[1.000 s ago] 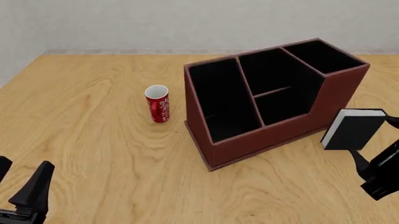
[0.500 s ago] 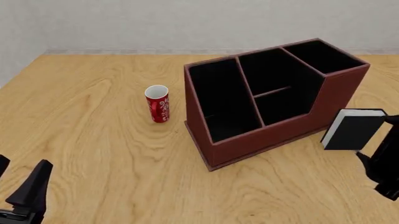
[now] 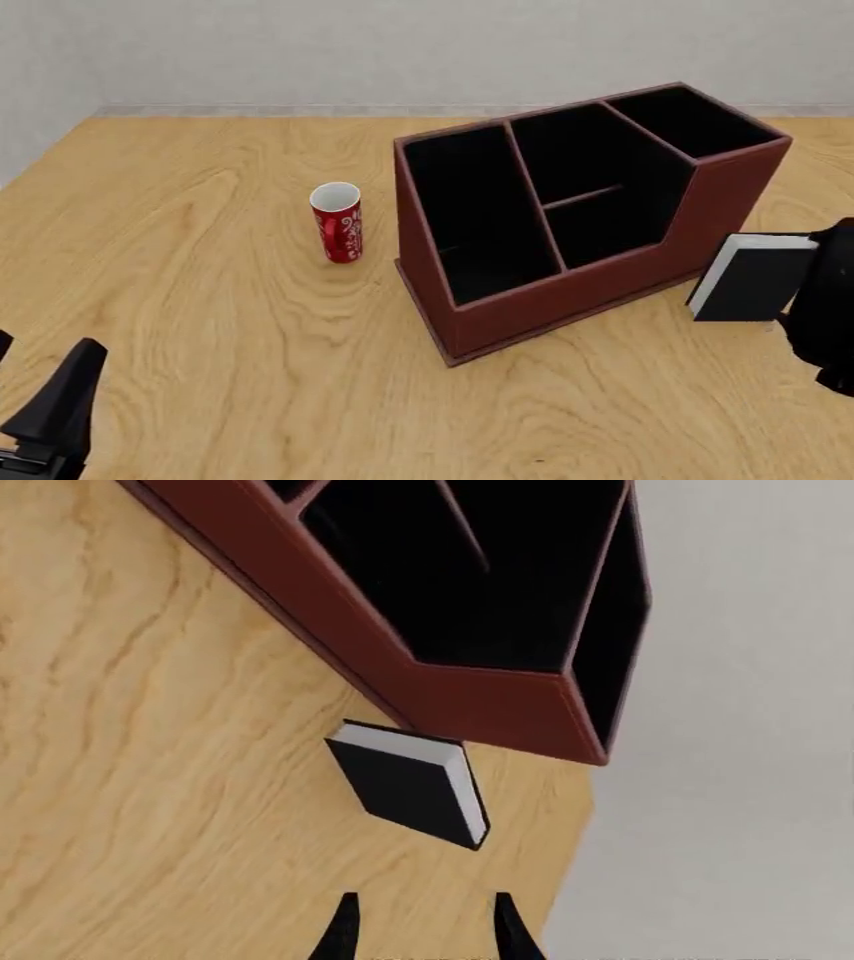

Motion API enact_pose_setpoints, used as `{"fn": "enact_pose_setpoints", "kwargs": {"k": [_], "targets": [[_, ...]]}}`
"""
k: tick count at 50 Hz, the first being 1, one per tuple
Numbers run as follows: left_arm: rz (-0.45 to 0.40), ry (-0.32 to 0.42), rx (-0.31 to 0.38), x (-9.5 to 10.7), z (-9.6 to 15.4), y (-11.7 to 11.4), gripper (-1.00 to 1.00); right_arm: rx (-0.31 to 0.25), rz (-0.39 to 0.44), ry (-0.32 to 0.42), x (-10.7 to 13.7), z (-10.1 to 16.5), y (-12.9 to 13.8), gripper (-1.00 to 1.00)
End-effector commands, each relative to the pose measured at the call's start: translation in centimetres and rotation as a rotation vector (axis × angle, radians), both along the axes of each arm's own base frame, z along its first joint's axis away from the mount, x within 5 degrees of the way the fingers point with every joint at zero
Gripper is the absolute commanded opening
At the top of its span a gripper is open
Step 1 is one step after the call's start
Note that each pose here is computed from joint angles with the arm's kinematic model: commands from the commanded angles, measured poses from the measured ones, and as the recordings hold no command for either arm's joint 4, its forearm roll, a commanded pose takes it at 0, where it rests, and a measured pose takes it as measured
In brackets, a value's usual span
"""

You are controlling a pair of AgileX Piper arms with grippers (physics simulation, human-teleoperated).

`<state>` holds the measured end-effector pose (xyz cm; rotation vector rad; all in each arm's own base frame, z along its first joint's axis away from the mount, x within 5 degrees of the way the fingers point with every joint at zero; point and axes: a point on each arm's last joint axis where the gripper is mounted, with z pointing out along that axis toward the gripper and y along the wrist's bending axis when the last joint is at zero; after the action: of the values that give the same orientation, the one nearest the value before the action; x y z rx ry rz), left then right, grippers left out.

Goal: Pick up the book and place it in the left compartment of the caddy.

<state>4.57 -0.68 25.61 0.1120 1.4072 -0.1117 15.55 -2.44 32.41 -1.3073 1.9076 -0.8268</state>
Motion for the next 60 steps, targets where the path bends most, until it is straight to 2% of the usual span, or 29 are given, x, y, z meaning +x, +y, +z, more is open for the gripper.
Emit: {"fn": "enact_pose_setpoints", "kwargs": {"k": [1,6,8,10,15,32,39,60], "targets": [[-0.011,-0.007,0.016,-0.2,0.5,0.0,1.00,-0.051,-0.001,0.030,1.9,-0.8,-1.0,1.00],[-0.011,-0.008,0.020,-0.3,0.8,0.0,1.00,-0.059,0.002,0.032,3.0,-0.9,-1.3,1.00],[-0.009,-0.009,0.023,-0.3,0.9,0.0,1.00,-0.095,0.005,0.059,3.3,-2.1,-1.9,1.00],[-0.008,-0.009,0.025,-0.3,1.0,0.0,1.00,-0.093,0.002,0.063,3.9,-2.2,-2.1,1.00],[-0.006,-0.010,0.029,-0.4,1.1,0.0,1.00,-0.137,0.002,0.095,4.6,-3.1,-3.1,1.00],[0.015,-0.007,0.027,-0.4,1.1,0.1,1.00,-0.198,-0.024,0.116,7.1,-3.1,-5.7,1.00],[0.023,-0.002,0.023,-0.1,0.6,0.1,1.00,-0.208,-0.029,0.113,8.0,-2.9,-6.3,1.00],[0.049,-0.006,0.031,0.5,1.0,0.2,1.00,-0.215,-0.015,0.112,10.5,-3.7,-7.0,1.00]]}}
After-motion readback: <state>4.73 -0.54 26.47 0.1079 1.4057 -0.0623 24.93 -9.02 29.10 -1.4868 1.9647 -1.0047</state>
